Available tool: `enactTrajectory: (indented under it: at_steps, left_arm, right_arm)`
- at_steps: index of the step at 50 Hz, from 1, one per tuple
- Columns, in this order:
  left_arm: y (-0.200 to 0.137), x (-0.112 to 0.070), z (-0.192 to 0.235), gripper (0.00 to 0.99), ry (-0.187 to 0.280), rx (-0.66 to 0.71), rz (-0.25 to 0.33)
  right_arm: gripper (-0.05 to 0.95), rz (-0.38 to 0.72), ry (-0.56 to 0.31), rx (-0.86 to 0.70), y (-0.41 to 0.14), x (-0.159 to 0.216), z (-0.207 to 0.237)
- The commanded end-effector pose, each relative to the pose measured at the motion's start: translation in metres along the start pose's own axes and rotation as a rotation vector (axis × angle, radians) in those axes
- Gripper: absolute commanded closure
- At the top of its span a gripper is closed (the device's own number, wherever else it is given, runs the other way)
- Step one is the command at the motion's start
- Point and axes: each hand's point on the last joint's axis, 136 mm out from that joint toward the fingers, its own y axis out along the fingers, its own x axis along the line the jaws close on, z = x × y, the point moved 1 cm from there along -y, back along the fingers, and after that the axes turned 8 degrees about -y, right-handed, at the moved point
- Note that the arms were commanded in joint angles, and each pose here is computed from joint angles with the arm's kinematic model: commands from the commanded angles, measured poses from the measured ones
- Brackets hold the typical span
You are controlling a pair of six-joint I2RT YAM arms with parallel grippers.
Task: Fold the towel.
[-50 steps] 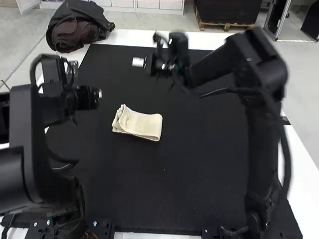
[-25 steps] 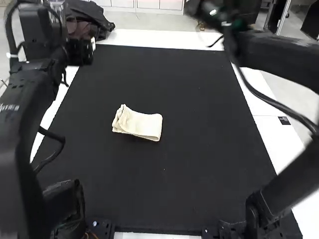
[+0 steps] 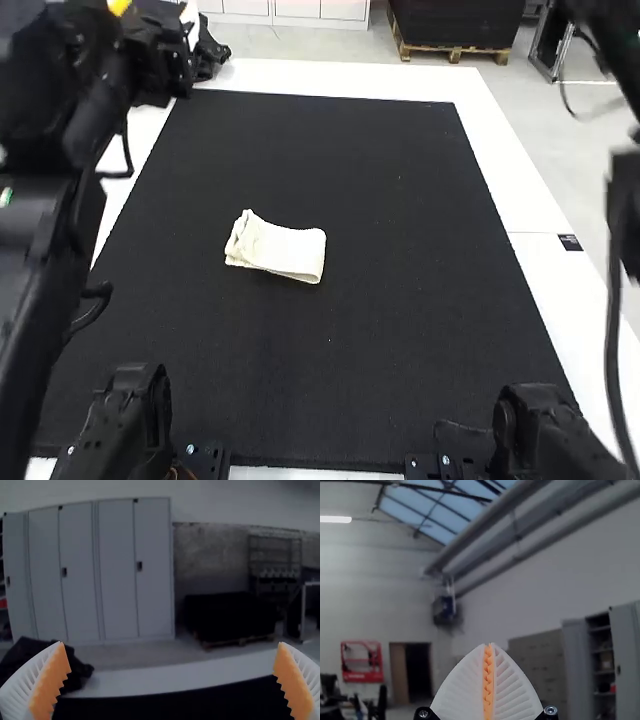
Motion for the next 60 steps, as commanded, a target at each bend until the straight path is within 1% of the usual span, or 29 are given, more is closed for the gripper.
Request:
enactTrajectory:
  at_steps: [1, 3, 7, 11, 14, 16, 17, 19, 21, 22, 24, 25, 26, 27, 29, 31, 32, 33, 34, 35, 36, 37, 39, 42, 44, 47, 53, 60]
  left_arm:
    - [-0.024, -0.007, -0.009, 0.043, -0.005, -0.074, 0.007]
    - [-0.038, -0.012, -0.015, 0.043, 0.006, -0.12, 0.016]
    - [-0.059, -0.018, -0.024, 0.043, 0.023, -0.187, 0.024]
    - [-0.076, -0.021, -0.029, 0.043, 0.034, -0.243, 0.023]
    - [-0.085, -0.019, -0.033, 0.041, 0.045, -0.283, -0.003]
    - [-0.085, -0.014, -0.033, 0.034, 0.05, -0.292, -0.032]
    - [-0.084, -0.012, -0.033, 0.033, 0.054, -0.295, -0.048]
    - [-0.085, -0.007, -0.034, 0.033, 0.07, -0.302, -0.08]
    - [-0.086, 0.003, -0.036, 0.031, 0.092, -0.322, -0.146]
    - [-0.087, 0.004, -0.039, 0.031, 0.101, -0.343, -0.154]
    - [-0.087, 0.004, -0.042, 0.03, 0.116, -0.368, -0.151]
    - [-0.087, 0.003, -0.042, 0.03, 0.129, -0.379, -0.148]
    - [-0.086, 0.004, -0.042, 0.03, 0.157, -0.392, -0.151]
    - [-0.084, 0.005, -0.038, 0.03, 0.176, -0.386, -0.156]
    - [-0.08, 0.009, -0.029, 0.03, 0.21, -0.368, -0.167]
    - [-0.075, 0.011, -0.017, 0.033, 0.218, -0.355, -0.159]
    - [-0.072, 0.014, -0.011, 0.041, 0.223, -0.348, -0.163]
    - [-0.071, 0.016, -0.008, 0.043, 0.23, -0.349, -0.169]
    - [-0.07, 0.019, -0.004, 0.043, 0.236, -0.349, -0.179]
    - [-0.069, 0.022, 0.0, 0.044, 0.239, -0.348, -0.196]
    - [-0.067, 0.028, 0.007, 0.062, 0.242, -0.343, -0.218]
    - [-0.066, 0.033, 0.012, 0.085, 0.24, -0.34, -0.239]
    - [-0.065, 0.043, 0.02, 0.103, 0.229, -0.341, -0.283]
    - [-0.063, 0.05, 0.036, 0.103, 0.239, -0.343, -0.3]
    - [-0.061, 0.053, 0.045, 0.102, 0.246, -0.338, -0.307]
    - [-0.058, 0.058, 0.063, 0.103, 0.251, -0.3, -0.314]
    - [-0.052, 0.063, 0.091, 0.103, 0.241, -0.22, -0.312]
    - [-0.048, 0.067, 0.121, 0.102, 0.229, -0.132, -0.301]
  right_arm:
    - [0.92, -0.051, 0.003, -0.034, -0.029, 0.038, -0.009]
    - [0.92, -0.067, -0.02, -0.062, -0.042, 0.055, -0.015]
    - [0.92, -0.071, -0.059, -0.102, -0.06, 0.075, -0.021]
    - [0.92, -0.048, -0.102, -0.148, -0.075, 0.085, -0.023]
    - [0.92, -0.016, -0.137, -0.204, -0.085, 0.087, -0.027]
    - [0.92, 0.014, -0.162, -0.24, -0.089, 0.084, -0.031]
    - [0.9, 0.021, -0.171, -0.248, -0.09, 0.084, -0.032]
    - [0.78, 0.061, -0.155, -0.248, -0.089, 0.075, -0.032]
    - [0.69, 0.078, -0.168, -0.246, -0.089, 0.071, -0.031]
    - [0.6, 0.093, -0.183, -0.249, -0.089, 0.069, -0.032]
    - [0.33, 0.143, -0.21, -0.252, -0.09, 0.06, -0.032]
    - [0.17, 0.162, -0.215, -0.247, -0.09, 0.056, -0.031]
    - [-0.01, 0.199, -0.229, -0.244, -0.091, 0.049, -0.03]
    - [-0.03, 0.281, -0.298, -0.256, -0.095, 0.036, -0.032]
    - [-0.02, 0.421, -0.383, -0.275, -0.104, 0.015, -0.035]
    - [-0.02, 0.588, -0.471, -0.28, -0.117, -0.01, -0.036]
    - [-0.02, 0.661, -0.5, -0.273, -0.124, -0.021, -0.033]
    - [-0.02, 0.706, -0.492, -0.256, -0.128, -0.031, -0.027]
    - [-0.02, 0.728, -0.489, -0.229, -0.13, -0.038, -0.019]
    - [-0.02, 0.764, -0.502, -0.192, -0.134, -0.048, -0.011]
    - [-0.02, 0.825, -0.533, -0.155, -0.141, -0.059, -0.003]
    - [-0.02, 0.9, -0.586, -0.098, -0.15, -0.073, 0.008]
    - [-0.02, 0.921, -0.637, -0.023, -0.154, -0.084, 0.026]
    - [-0.02, 0.929, -0.695, 0.108, -0.162, -0.101, 0.06]
    - [-0.02, 0.942, -0.709, 0.175, -0.17, -0.113, 0.084]
    - [-0.02, 0.951, -0.697, 0.194, -0.181, -0.124, 0.108]
    - [-0.02, 1.015, -0.664, 0.304, -0.21, -0.146, 0.157]
    - [-0.02, 1.037, -0.633, 0.373, -0.227, -0.155, 0.187]
